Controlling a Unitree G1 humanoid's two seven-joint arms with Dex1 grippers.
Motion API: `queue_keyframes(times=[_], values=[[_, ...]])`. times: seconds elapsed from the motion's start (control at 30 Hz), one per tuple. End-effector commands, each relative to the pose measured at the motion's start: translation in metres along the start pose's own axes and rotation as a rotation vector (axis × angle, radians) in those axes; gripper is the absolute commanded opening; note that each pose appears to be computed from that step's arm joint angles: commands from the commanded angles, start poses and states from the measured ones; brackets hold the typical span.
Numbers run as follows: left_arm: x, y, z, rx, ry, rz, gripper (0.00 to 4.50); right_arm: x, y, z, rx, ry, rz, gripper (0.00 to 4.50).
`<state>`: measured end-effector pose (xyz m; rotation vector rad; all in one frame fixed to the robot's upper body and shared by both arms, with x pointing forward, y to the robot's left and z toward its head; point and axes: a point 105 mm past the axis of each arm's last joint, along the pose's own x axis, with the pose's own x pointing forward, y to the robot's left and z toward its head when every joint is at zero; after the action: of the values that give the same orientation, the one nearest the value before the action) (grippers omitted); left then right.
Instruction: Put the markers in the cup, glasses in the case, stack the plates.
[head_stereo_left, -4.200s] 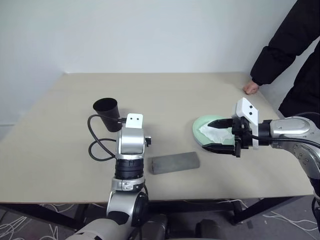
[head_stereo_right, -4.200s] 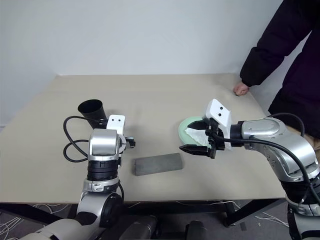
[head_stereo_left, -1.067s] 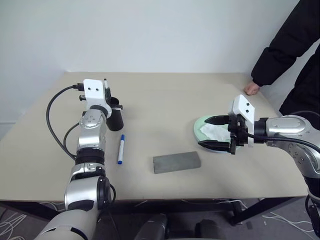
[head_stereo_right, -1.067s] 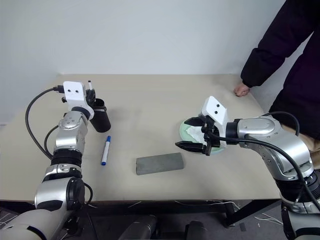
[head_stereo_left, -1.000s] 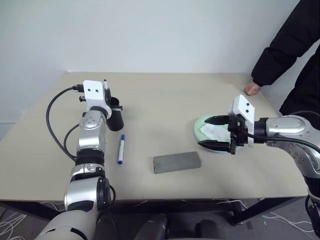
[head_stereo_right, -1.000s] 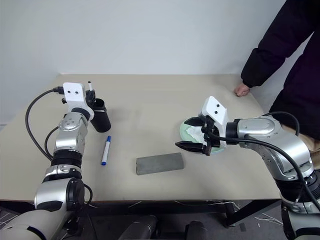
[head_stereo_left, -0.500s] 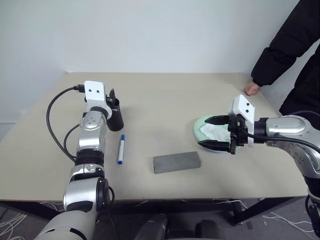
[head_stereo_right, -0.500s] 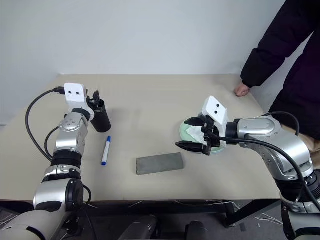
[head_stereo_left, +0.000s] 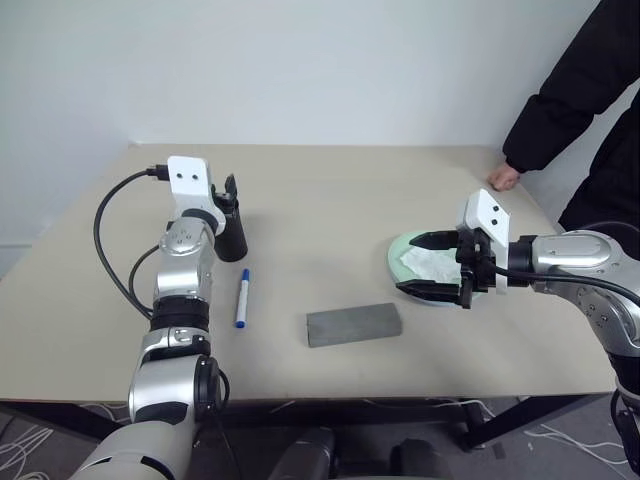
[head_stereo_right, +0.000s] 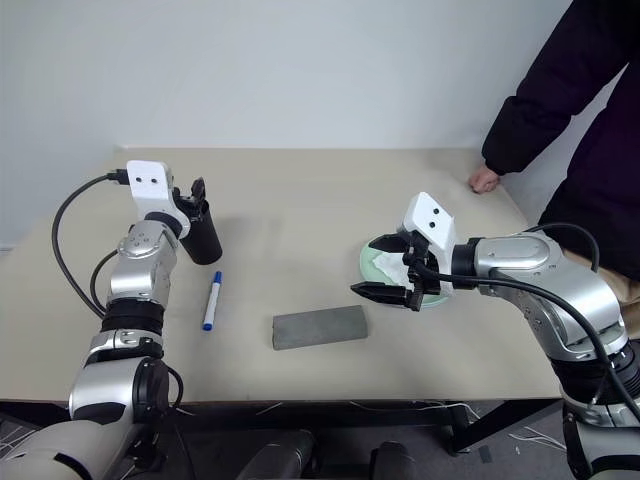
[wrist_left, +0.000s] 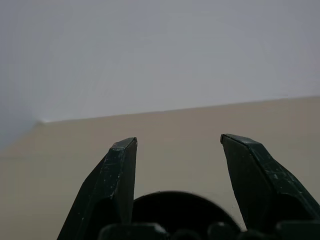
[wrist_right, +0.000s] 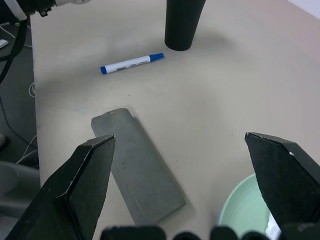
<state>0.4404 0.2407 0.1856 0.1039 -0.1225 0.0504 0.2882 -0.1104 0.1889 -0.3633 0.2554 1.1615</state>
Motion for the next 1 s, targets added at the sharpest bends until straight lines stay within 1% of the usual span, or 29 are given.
queue_keyframes(times=[0.03, 0.1, 0.2, 0.27, 0.37, 0.43, 0.47, 0.5, 0.6, 0.63, 0.77, 1.0], values=[[0.004, -0.007, 0.054, -0.021, -0.133, -0.018, 2.78, -0.006, -0.003, 0.011, -0.045, -0.018, -0.020, 4.50], [0.003, -0.011, 0.063, -0.026, -0.144, -0.024, 2.78, -0.006, -0.003, 0.011, -0.045, -0.018, -0.019, 4.50], [-0.001, -0.017, 0.069, -0.012, -0.139, -0.034, 2.78, -0.005, -0.003, 0.011, -0.046, -0.019, -0.018, 4.50], [-0.006, -0.024, 0.070, -0.008, -0.129, -0.050, 2.78, -0.005, -0.003, 0.011, -0.046, -0.020, -0.020, 4.50], [-0.016, -0.034, 0.067, 0.054, -0.084, -0.062, 2.78, -0.005, -0.003, 0.010, -0.045, -0.019, -0.021, 4.50], [-0.025, -0.048, 0.064, 0.036, -0.042, -0.102, 2.78, -0.005, -0.002, 0.010, -0.043, -0.019, -0.019, 4.50], [-0.032, -0.057, 0.061, 0.082, -0.011, -0.127, 2.78, -0.005, -0.002, 0.009, -0.043, -0.019, -0.017, 4.50], [-0.038, -0.064, 0.055, 0.085, 0.034, -0.147, 2.78, -0.005, -0.001, 0.009, -0.042, -0.019, -0.014, 4.50], [-0.054, -0.079, 0.044, 0.130, 0.122, -0.199, 2.78, -0.004, -0.001, 0.009, -0.042, -0.021, -0.011, 4.50], [-0.058, -0.082, 0.036, 0.136, 0.169, -0.208, 2.78, -0.004, -0.001, 0.009, -0.042, -0.021, -0.010, 4.50], [-0.071, -0.086, 0.014, 0.126, 0.338, -0.228, 2.78, -0.002, -0.002, 0.009, -0.044, -0.022, -0.006, 4.50], [-0.086, -0.075, -0.015, 0.145, 0.601, -0.184, 2.78, -0.001, -0.002, 0.010, -0.049, -0.022, -0.005, 4.50]])
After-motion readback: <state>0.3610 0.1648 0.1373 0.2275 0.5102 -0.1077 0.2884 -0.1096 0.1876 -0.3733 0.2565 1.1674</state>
